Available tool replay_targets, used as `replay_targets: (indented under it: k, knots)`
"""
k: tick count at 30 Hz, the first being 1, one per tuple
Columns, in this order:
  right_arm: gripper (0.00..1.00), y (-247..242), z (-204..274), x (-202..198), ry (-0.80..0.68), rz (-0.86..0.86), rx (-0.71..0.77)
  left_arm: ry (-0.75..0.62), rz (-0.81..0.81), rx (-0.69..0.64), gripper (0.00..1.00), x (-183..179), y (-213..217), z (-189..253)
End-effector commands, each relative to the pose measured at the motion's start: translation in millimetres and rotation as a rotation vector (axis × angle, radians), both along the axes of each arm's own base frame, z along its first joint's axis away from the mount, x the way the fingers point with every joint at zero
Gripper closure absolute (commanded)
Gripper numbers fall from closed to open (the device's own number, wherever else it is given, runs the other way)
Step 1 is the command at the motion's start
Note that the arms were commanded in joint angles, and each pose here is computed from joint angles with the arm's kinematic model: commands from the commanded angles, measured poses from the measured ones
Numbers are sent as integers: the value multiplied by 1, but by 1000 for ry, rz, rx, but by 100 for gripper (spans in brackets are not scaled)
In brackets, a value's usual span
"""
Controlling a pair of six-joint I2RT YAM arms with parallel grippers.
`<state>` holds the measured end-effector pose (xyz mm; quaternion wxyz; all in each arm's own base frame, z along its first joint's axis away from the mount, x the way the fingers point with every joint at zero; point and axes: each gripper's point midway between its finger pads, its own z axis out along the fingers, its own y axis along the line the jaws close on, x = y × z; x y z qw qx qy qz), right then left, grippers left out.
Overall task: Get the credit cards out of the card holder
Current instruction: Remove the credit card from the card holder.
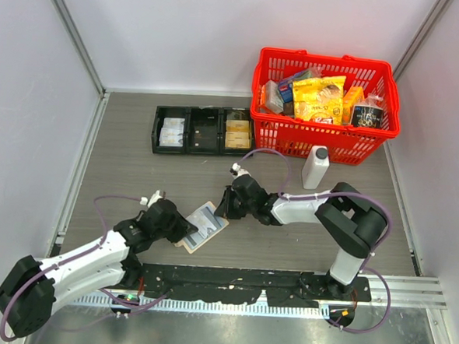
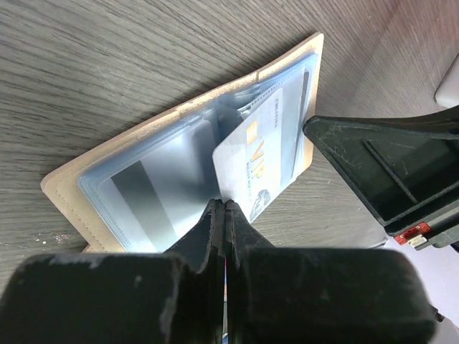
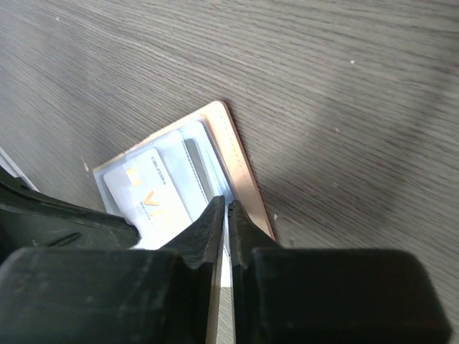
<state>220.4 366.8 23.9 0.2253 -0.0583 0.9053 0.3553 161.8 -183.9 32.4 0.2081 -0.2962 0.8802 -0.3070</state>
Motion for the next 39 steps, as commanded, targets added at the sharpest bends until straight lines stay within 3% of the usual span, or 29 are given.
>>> replay_targets:
  k: [1,6,10,17,27,33,39]
  knots:
    - [87,-35,-11,-10,-26,11,-172,-17,13,16,100,2,3,1]
    - [80,-5,33,-10,-155,101,-86,-23,10,15,100,4,2,2]
    - [80,20,43,-14,-161,163,-21,-23,4,18,100,4,2,1]
    - [81,34,16,-16,-102,185,-28,-25,3,22,100,3,3,1]
    - [84,-1,-41,-34,18,140,-167,-36,37,24,100,2,11,2]
    - [85,-10,-48,-40,40,128,-174,-40,40,17,75,7,6,2]
    - [85,-7,-46,-40,43,130,-164,-36,22,25,68,11,1,-1]
